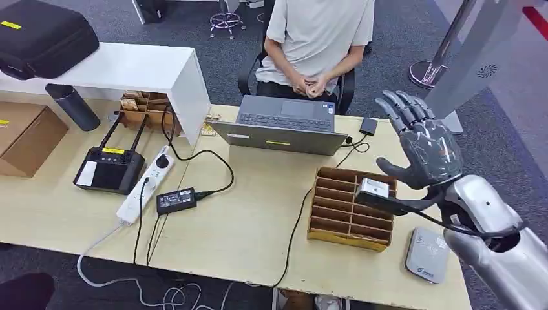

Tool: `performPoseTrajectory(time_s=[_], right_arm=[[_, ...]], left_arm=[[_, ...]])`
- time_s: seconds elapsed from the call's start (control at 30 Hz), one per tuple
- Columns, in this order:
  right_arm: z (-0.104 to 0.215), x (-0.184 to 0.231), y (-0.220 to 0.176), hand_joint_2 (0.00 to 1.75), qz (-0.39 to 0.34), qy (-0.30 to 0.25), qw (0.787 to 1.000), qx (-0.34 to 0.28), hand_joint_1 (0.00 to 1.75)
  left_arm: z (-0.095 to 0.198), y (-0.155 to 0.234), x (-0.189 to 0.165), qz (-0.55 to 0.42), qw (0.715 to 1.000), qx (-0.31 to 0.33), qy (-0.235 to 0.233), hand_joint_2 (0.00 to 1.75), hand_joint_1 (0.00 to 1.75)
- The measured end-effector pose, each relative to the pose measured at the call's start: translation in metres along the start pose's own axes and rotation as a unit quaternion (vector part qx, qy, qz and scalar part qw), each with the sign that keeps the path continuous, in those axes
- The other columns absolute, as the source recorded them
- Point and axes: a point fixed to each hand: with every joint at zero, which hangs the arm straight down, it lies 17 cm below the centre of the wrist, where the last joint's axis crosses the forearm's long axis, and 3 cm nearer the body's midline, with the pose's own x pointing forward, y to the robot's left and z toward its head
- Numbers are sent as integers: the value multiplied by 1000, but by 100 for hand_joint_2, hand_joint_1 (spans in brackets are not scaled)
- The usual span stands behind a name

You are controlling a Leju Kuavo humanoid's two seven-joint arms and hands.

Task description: Pass the card to the sensor for recognition and then transmit it.

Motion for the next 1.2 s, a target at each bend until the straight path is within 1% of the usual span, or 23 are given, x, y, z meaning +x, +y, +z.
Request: performPoseTrajectory(time_s=[0.37, 0.6, 0.8, 1.2], right_arm=[[48, 15, -17, 175, -14, -17, 1000, -9, 0], [75, 27, -10, 175, -35, -19, 999, 5, 0], [102, 39, 10, 175, -65, -12, 997, 35, 0], [158, 70, 66, 175, -115, 9, 986, 124, 0]], left_arm=[[8, -7, -2, 37, 999, 0, 0, 175, 0], [11, -8, -1, 46, 999, 3, -3, 175, 0], [12, -8, -1, 53, 999, 4, -2, 175, 0], [12, -9, -1, 58, 998, 5, 0, 175, 0]])
